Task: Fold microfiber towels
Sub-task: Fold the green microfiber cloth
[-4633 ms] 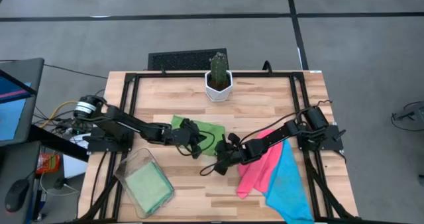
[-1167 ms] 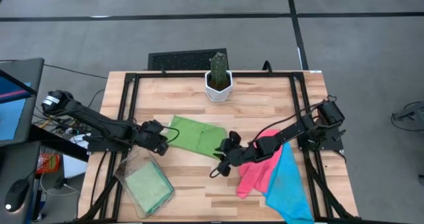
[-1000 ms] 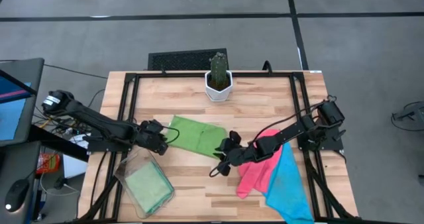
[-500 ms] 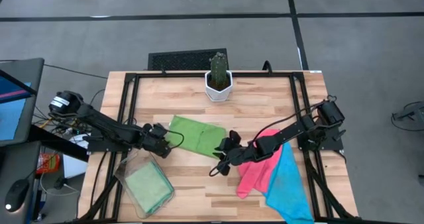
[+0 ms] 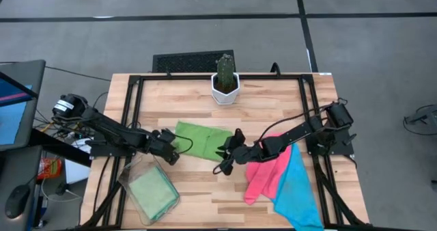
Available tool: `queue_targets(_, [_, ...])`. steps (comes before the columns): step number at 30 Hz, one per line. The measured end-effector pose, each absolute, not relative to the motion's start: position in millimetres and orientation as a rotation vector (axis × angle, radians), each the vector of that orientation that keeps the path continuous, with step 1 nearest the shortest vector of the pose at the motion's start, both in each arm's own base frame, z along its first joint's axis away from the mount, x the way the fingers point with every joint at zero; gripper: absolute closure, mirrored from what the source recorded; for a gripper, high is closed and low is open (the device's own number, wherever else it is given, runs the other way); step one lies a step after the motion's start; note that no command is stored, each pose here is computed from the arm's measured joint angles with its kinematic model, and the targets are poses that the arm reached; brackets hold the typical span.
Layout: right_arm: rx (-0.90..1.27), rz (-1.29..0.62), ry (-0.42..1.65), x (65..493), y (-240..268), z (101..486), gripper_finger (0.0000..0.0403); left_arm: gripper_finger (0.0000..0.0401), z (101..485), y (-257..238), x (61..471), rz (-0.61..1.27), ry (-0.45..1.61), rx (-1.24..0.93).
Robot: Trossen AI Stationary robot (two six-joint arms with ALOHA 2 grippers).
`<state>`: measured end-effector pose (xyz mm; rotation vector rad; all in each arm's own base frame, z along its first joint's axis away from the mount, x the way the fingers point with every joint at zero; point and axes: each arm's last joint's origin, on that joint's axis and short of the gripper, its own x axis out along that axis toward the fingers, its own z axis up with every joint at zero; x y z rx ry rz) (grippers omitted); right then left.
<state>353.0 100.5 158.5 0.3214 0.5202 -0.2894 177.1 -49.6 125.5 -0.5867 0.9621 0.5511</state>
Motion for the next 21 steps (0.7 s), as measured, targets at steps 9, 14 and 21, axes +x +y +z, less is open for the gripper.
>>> queue_targets(9, [0.322,-0.281,0.553,373,109,132,0.0330,0.0398,147,-55,194,0.505,0.892,-0.586])
queue_targets(14, [0.307,-0.296,0.581,381,110,121,0.0389,0.0399,149,-56,196,0.489,0.882,-0.600])
queue_targets(21, [0.377,-0.338,0.634,391,100,99,0.0367,0.0399,152,-58,200,0.439,0.870,-0.637])
